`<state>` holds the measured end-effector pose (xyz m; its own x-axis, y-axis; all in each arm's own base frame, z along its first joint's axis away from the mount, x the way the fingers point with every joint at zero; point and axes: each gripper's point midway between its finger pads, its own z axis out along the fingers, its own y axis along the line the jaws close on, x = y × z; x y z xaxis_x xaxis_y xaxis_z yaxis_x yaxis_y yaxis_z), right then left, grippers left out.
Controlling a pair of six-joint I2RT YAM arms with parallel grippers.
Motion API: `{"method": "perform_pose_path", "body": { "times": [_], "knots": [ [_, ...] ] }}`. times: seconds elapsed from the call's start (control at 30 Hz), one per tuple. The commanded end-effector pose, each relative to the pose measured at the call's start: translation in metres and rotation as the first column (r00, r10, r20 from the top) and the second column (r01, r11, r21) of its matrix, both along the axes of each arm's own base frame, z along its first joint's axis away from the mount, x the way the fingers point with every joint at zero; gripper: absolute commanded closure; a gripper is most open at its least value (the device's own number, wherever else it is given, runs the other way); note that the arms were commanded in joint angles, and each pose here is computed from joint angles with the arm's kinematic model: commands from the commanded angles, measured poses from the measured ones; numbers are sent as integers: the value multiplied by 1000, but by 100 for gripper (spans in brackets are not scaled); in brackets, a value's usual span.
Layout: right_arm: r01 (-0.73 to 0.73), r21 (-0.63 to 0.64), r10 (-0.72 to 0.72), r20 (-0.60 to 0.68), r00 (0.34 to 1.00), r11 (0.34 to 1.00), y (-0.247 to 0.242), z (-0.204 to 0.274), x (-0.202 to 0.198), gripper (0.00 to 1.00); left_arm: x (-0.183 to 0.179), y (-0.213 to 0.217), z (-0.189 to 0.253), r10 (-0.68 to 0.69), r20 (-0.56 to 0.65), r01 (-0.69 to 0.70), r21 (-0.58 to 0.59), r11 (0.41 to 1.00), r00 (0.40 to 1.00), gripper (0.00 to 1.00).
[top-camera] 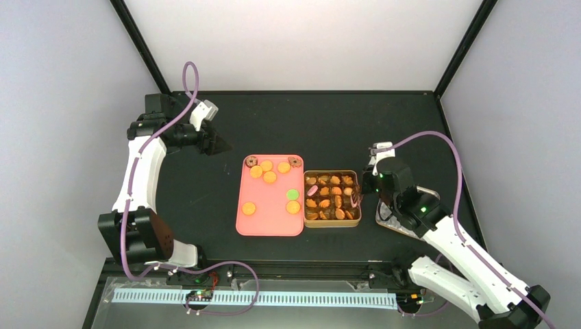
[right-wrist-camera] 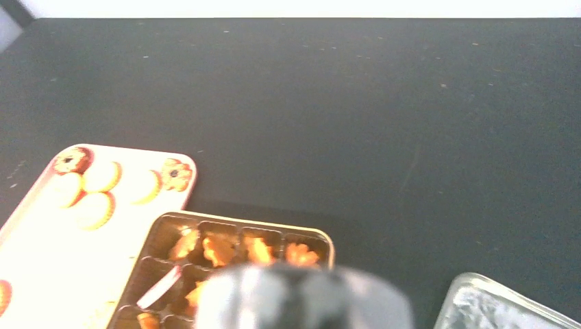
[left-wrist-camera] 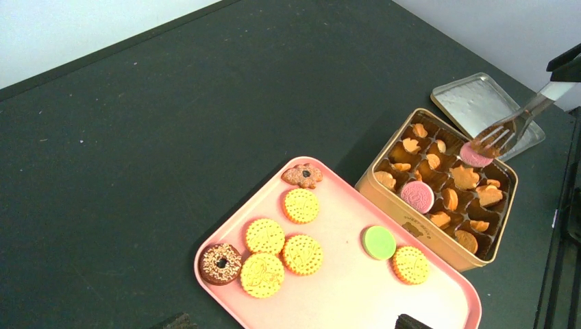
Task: Pack the cookies
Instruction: Place the fake cookies in the empty pocket of the box.
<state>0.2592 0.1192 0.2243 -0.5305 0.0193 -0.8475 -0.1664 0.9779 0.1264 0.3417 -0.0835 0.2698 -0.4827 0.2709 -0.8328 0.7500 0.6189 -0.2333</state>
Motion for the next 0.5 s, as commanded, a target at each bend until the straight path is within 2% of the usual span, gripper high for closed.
{"method": "perform_pose_path", "body": {
  "times": [0.0, 0.13, 0.47],
  "knots": [
    [-78, 79, 75, 37, 996, 994, 19, 24, 1, 78, -1, -1, 14, -12, 35, 13, -9, 1000, 999, 22],
    [-114, 90, 110, 41, 993, 989, 25, 27, -1, 75, -2, -1, 15, -14, 40, 15, -7, 1000, 999, 22],
    [-131, 12, 131, -2, 991, 991, 26, 7, 2, 79, -1, -1, 15, -14, 39, 15, -8, 1000, 999, 22]
  ]
}}
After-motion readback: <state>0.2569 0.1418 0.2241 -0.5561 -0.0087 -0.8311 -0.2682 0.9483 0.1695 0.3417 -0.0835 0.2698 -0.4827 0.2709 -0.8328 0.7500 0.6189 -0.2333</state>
